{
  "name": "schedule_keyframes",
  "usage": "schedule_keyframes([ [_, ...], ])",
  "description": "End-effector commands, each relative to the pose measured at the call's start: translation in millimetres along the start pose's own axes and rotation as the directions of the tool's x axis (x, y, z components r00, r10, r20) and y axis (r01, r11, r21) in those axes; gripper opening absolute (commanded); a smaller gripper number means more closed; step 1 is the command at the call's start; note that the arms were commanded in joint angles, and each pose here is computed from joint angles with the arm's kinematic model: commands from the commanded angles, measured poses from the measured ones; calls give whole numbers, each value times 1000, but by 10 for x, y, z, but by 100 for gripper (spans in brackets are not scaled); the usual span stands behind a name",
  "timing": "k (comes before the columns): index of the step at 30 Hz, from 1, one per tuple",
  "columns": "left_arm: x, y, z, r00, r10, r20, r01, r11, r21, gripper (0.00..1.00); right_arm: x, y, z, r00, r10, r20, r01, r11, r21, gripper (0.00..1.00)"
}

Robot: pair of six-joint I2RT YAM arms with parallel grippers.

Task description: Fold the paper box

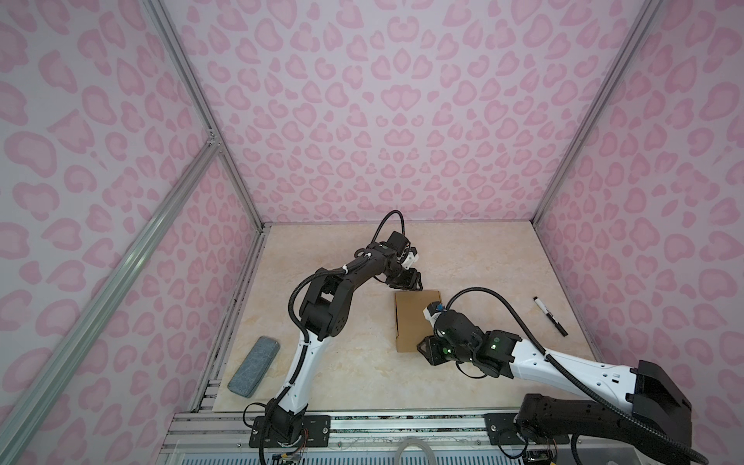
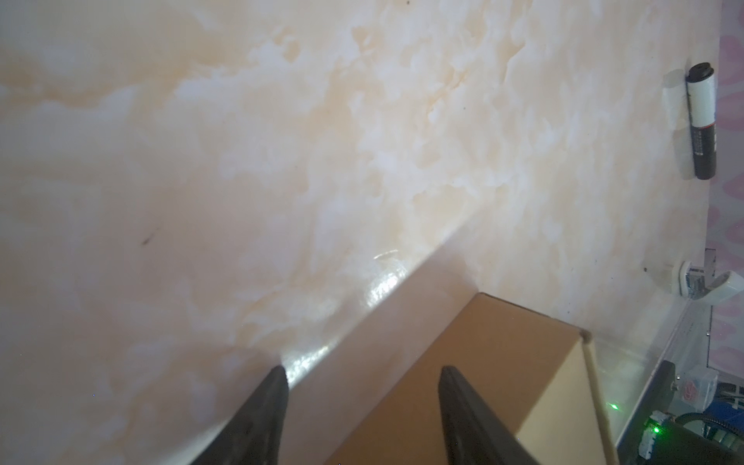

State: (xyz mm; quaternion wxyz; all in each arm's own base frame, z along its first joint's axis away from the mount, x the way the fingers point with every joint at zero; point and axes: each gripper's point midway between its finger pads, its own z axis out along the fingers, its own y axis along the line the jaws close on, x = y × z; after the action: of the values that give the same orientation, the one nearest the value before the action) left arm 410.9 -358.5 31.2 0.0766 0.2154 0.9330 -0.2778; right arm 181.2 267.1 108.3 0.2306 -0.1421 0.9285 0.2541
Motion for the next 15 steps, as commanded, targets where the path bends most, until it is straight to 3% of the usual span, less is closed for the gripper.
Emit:
schedule_keyframes([
  [1,205,109,106,997,-30,-75,28,999,-34,63,-117,95,-19,999,-40,25,39,999,24,34],
  [9,219,117,115,996,-33,-79,30,999,-34,63,-22,382,204,997,-63,-48,63,998,-16,33],
  [15,230,90,124,996,-29,-83,27,999,-25,63,118,232,212,998,-44,-51,45,999,21,33],
])
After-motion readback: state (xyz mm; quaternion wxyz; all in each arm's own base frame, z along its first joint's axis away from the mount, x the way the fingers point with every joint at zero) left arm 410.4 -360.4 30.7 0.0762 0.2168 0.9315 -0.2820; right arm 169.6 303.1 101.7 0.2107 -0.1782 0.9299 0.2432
